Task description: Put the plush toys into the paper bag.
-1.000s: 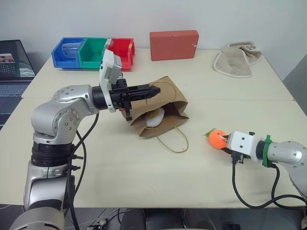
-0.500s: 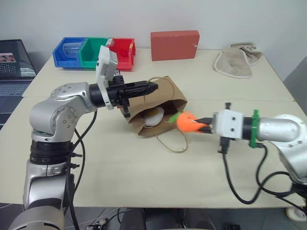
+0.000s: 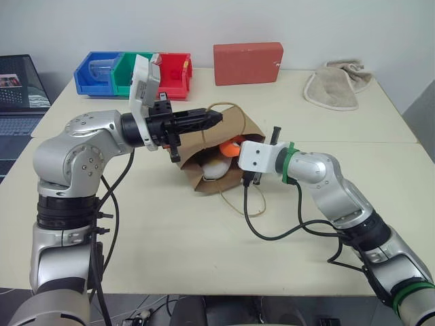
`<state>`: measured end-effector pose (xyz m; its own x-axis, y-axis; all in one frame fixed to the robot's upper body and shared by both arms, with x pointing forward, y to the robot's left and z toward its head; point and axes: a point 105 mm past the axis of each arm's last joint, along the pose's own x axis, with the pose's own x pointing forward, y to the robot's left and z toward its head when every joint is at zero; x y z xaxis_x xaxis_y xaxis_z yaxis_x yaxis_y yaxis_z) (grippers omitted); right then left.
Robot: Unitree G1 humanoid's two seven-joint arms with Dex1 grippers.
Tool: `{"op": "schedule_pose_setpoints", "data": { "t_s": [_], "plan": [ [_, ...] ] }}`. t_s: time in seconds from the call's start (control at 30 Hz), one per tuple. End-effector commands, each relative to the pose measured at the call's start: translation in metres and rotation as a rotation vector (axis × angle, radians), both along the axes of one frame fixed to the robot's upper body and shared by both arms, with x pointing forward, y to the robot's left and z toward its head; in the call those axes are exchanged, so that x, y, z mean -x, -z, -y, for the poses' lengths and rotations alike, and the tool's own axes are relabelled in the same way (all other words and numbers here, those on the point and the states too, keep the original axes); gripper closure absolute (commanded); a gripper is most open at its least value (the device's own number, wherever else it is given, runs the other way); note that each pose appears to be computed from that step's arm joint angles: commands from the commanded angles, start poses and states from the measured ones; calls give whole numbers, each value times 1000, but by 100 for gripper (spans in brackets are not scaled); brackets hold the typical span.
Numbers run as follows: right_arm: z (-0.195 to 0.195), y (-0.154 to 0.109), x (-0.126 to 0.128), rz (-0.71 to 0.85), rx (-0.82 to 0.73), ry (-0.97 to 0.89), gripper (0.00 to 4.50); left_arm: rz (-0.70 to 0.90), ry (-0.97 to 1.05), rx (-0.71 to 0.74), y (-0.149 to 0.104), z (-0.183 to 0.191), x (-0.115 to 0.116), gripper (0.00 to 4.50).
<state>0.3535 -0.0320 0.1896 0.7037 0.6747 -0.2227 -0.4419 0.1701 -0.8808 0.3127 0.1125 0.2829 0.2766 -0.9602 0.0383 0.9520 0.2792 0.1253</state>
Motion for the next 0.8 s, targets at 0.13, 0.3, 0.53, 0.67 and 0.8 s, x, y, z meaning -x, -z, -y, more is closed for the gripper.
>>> {"op": "schedule_pose_setpoints", "data": {
  "t_s": [0.13, 0.3, 0.53, 0.67, 0.8],
  "plan": [
    [-7, 0, -8, 58, -1, 21, 448, 68, 13, 32, -20, -2, 4, 450],
    [-7, -7, -14, 65, -62, 50, 309, 67, 18, 29, -20, -1, 4, 450],
    [-6, -10, -16, 17, -144, 87, 52, 64, 18, 30, -19, -2, 4, 450],
    [-12, -7, -8, -61, -157, 52, 1, 63, 13, 30, -18, -1, 2, 450],
    [-12, -20, 8, -104, -182, -22, 1, 67, 2, 34, -18, 0, -1, 450]
  ]
}}
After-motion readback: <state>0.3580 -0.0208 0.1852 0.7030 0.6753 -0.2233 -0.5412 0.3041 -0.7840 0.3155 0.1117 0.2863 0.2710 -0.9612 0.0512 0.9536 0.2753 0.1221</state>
